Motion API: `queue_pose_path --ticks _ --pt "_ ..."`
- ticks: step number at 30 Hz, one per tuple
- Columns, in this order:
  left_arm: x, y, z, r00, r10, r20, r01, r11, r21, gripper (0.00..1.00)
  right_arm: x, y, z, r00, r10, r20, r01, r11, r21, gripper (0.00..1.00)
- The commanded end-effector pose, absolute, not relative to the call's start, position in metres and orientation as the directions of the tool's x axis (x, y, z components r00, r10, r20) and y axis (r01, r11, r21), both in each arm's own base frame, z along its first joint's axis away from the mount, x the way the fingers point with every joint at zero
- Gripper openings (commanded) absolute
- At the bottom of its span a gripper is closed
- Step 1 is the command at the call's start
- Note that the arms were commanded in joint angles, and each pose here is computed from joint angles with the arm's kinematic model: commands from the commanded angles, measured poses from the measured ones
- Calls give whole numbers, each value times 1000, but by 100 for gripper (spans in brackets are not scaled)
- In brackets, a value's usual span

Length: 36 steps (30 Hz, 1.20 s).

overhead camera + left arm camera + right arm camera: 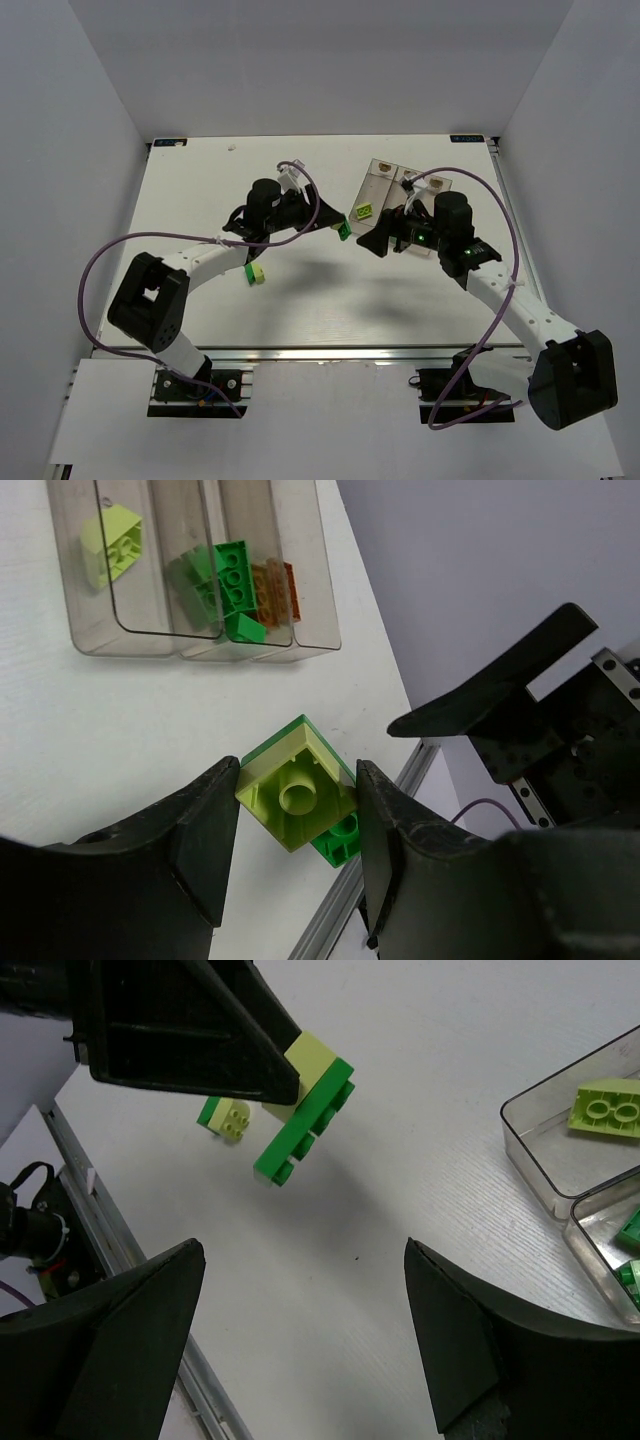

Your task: Sort the legos into containers by color

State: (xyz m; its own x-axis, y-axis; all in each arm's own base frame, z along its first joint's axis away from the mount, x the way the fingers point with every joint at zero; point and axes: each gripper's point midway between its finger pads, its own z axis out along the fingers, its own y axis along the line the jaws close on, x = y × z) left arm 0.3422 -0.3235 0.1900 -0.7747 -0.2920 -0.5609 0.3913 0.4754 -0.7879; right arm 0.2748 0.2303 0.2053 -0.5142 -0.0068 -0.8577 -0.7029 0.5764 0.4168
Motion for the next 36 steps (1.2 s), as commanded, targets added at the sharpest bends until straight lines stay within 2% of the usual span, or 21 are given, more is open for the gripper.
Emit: queue_pose_path --ticks 1,13,36 --pt "332 -329 223 -724 -317 -612 463 435 -773 0 277 235 215 -517 46 -855 -691 566 449 85" --pt "328 -336 211 -718 -302 -627 456 475 -752 0 273 242 203 -586 53 -809 -667 536 518 83" --pt "315 -352 196 -724 -244 -645 463 520 -718 0 273 260 177 -623 -15 -782 -662 543 517 79"
